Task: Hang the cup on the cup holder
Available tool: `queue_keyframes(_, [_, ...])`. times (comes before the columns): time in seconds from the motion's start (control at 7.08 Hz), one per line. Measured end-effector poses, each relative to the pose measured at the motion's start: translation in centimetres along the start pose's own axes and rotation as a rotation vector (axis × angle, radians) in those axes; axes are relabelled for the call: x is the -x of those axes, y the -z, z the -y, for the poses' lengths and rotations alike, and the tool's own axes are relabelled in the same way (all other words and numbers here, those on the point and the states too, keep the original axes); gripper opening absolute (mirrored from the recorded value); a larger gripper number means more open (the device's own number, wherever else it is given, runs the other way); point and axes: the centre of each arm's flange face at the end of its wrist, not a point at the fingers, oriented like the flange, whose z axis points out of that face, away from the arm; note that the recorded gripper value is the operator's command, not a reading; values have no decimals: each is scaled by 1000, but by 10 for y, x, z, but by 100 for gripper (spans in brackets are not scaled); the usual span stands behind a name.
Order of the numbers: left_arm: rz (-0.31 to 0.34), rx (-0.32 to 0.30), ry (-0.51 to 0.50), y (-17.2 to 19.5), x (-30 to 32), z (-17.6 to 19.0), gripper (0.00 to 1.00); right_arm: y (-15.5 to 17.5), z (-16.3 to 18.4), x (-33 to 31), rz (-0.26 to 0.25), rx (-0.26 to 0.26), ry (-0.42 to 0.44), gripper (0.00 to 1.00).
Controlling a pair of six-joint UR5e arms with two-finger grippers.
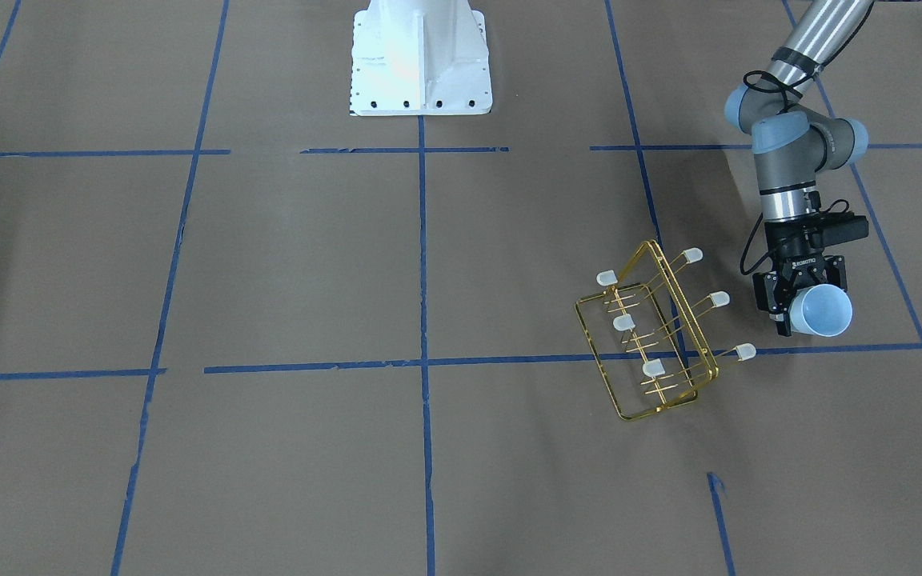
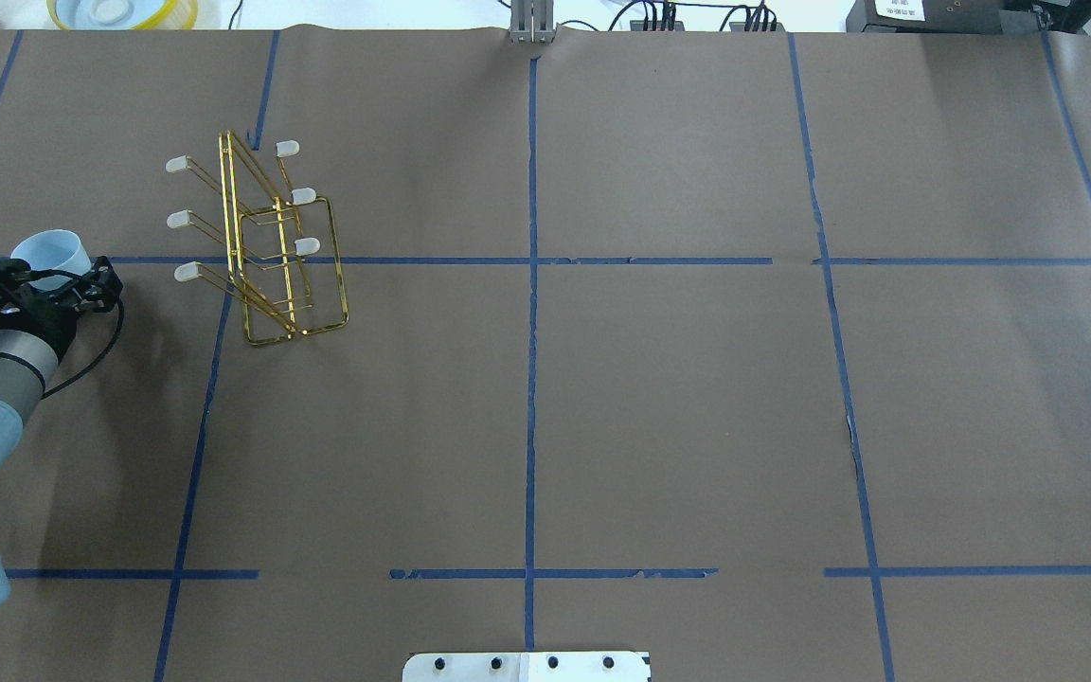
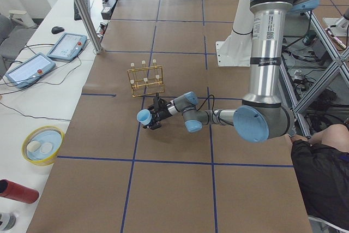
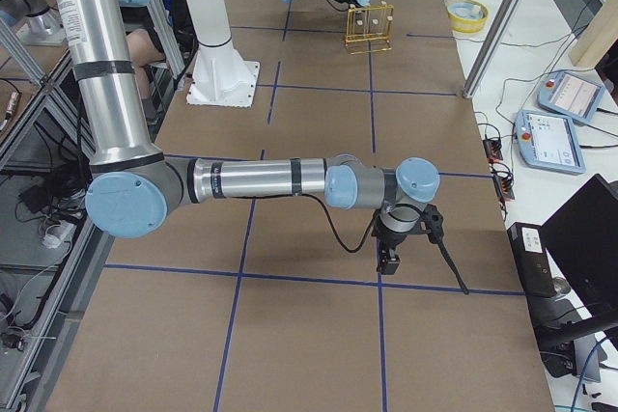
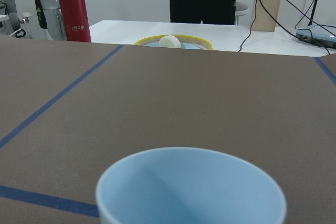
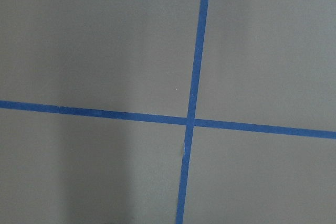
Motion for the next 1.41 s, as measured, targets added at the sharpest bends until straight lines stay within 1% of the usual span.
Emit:
queue_keyframes(0.14, [-5, 15, 1, 0, -1, -1, 50, 0, 0, 0, 0, 0, 0, 100])
queue_keyframes(0.28, [-7, 23, 0, 0, -1, -2, 41, 0, 0, 0, 0, 0, 0, 100])
queue_keyframes(0.42, [-10, 26, -2, 1, -2, 0, 35, 0, 0, 0, 0, 0, 0, 100])
queue_keyframes(0.57, [-21, 24, 1, 5, -8, 5, 35, 0, 0, 0, 0, 0, 0, 100])
queue_keyframes(0.85, [-68, 35, -27, 21, -27, 33, 35, 0, 0, 0, 0, 0, -1, 100])
queue_keyframes(0.99, [-81, 48, -62, 30, -36, 48, 35, 0, 0, 0, 0, 0, -1, 100])
queue_keyframes(1.13, [-93, 46, -121, 41, -45, 63, 36, 0, 0, 0, 0, 0, -1, 100])
queue_keyframes(1.27, [-101, 32, -199, 52, -55, 80, 68, 0, 0, 0, 0, 0, 0, 100])
queue_keyframes(1.41, [-87, 22, -301, 61, -62, 95, 100, 0, 0, 0, 0, 0, 0, 100])
